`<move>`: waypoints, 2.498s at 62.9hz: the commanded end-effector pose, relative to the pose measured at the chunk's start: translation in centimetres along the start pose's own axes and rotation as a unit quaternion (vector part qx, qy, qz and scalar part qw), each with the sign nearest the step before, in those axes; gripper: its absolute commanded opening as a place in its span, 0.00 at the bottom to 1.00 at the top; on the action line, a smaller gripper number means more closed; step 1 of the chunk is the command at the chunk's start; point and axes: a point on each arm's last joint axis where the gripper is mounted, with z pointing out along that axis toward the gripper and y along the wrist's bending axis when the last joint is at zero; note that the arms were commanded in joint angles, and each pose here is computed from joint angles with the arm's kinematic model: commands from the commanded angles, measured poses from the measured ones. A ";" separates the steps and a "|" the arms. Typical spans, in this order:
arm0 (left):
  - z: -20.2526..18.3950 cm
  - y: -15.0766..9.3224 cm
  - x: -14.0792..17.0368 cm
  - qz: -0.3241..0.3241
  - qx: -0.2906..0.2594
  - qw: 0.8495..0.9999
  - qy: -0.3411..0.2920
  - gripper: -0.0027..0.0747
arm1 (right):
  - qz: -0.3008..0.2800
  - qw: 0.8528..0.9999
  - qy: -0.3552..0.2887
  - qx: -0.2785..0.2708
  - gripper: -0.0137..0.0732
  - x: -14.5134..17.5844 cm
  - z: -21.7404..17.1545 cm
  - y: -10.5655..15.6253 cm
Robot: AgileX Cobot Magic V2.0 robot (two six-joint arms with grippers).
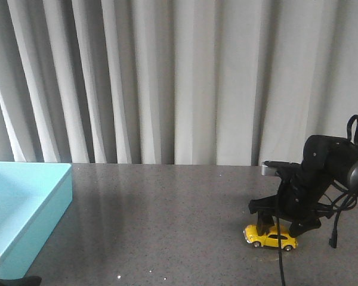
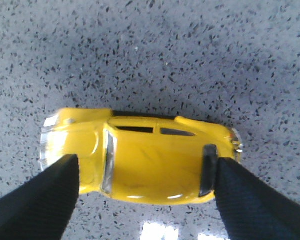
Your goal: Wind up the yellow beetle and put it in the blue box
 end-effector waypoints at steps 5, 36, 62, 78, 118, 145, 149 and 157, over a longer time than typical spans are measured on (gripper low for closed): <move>-0.7 -0.1 -1.4 -0.001 -0.001 0.999 -0.046 0.71 | 0.004 0.999 -0.037 -0.013 0.80 -0.7 -1.8 0.3; -0.7 -0.1 -1.4 -0.001 -0.001 0.999 -0.046 0.71 | 0.037 0.999 -0.011 -0.006 0.80 -0.3 -1.8 -3.0; -0.7 -0.1 -1.2 0.002 0.000 1.000 -0.031 0.71 | 0.032 0.999 -0.013 0.018 0.80 0.7 -3.1 -11.4; -0.7 -0.1 -1.0 0.003 0.001 1.000 -0.023 0.71 | 0.051 0.998 -0.022 0.013 0.80 1.4 -3.8 -14.6; -0.7 -0.1 -1.1 0.002 0.000 1.000 -0.026 0.71 | 0.008 0.984 -0.172 -0.050 0.80 3.7 -18.8 -8.9; -0.7 -0.1 -1.1 0.002 0.000 1.000 -0.027 0.71 | -0.107 0.951 -0.289 0.008 0.80 10.9 -30.7 3.9; -0.7 -0.1 -1.1 0.002 0.000 1.000 -0.027 0.71 | -0.123 0.946 -0.299 0.001 0.80 11.9 -31.5 5.6; -0.7 -0.1 -1.1 0.002 0.000 1.000 -0.027 0.71 | -0.146 0.940 -0.309 -0.011 0.80 13.3 -32.3 8.1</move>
